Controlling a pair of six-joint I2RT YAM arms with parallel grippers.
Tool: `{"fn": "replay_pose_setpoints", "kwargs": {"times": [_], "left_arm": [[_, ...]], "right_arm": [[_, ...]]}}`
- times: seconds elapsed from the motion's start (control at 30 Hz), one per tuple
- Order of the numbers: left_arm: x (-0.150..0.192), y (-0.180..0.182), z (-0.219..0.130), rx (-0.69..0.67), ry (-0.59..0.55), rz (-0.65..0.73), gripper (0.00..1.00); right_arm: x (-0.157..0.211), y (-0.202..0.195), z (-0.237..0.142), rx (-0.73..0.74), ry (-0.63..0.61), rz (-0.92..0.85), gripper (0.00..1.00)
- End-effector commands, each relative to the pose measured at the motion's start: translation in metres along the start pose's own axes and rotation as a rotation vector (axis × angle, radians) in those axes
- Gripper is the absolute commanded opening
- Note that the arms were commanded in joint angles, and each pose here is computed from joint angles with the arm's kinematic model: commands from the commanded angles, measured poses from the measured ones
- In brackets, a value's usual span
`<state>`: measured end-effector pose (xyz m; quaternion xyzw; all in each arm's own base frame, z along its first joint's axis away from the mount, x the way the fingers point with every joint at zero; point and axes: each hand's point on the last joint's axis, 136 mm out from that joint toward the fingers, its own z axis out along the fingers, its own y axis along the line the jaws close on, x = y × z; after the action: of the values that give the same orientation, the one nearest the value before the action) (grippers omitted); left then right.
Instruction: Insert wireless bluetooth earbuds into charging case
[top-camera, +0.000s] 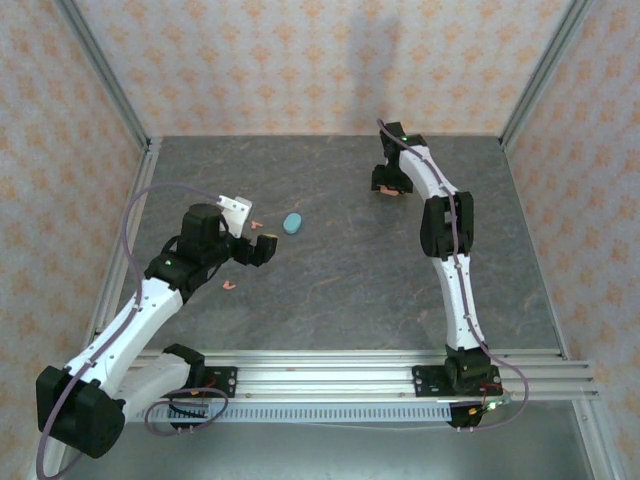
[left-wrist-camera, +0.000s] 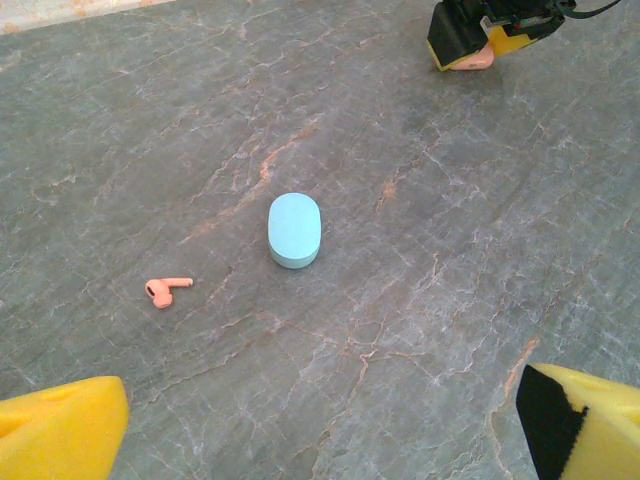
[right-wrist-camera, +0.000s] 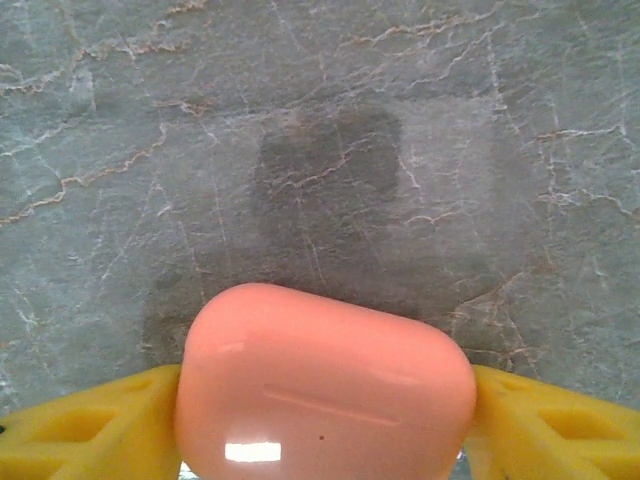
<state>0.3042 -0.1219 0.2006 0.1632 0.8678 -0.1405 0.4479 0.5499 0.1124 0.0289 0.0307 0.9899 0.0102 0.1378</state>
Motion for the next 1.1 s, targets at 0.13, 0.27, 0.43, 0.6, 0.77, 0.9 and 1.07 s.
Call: {"fn": "replay_pose_setpoints", "kwargs": {"times": [0.13, 0.27, 0.43, 0.6, 0.77, 0.9, 1.07], "left_arm": [[-0.015, 0.004, -0.011, -0.014, -0.036, -0.045, 1.00], [-0.015, 0.006, -0.014, -0.013, -0.021, -0.107, 1.00], [-0.012, 0.004, -0.013, 0.034, 0.016, -0.184, 1.00], [-0.013, -0.004, -0.013, 0.081, 0.001, -0.220, 1.00], [-0.003, -0.006, -0.012, 0.092, 0.033, -0.238, 1.00], [0.002, -0.007, -0.014, 0.092, 0.043, -0.244, 1.00], [0.001, -0.008, -0.016, 0.096, 0.034, -0.249, 1.00]], "right_arm": [[0.038, 0.011, -0.005, -0.050, 0.118, -0.002, 0.57], [0.073, 0.027, -0.026, -0.073, 0.108, -0.020, 0.55], [0.128, 0.053, -0.053, -0.150, 0.088, 0.009, 0.53], [0.194, 0.075, -0.064, -0.218, 0.125, 0.112, 0.53], [0.253, 0.087, -0.059, -0.188, 0.192, 0.104, 0.56], [0.272, 0.086, -0.061, -0.138, 0.220, 0.094, 0.71], [0.267, 0.093, -0.077, -0.189, 0.207, 0.144, 0.78]]}}
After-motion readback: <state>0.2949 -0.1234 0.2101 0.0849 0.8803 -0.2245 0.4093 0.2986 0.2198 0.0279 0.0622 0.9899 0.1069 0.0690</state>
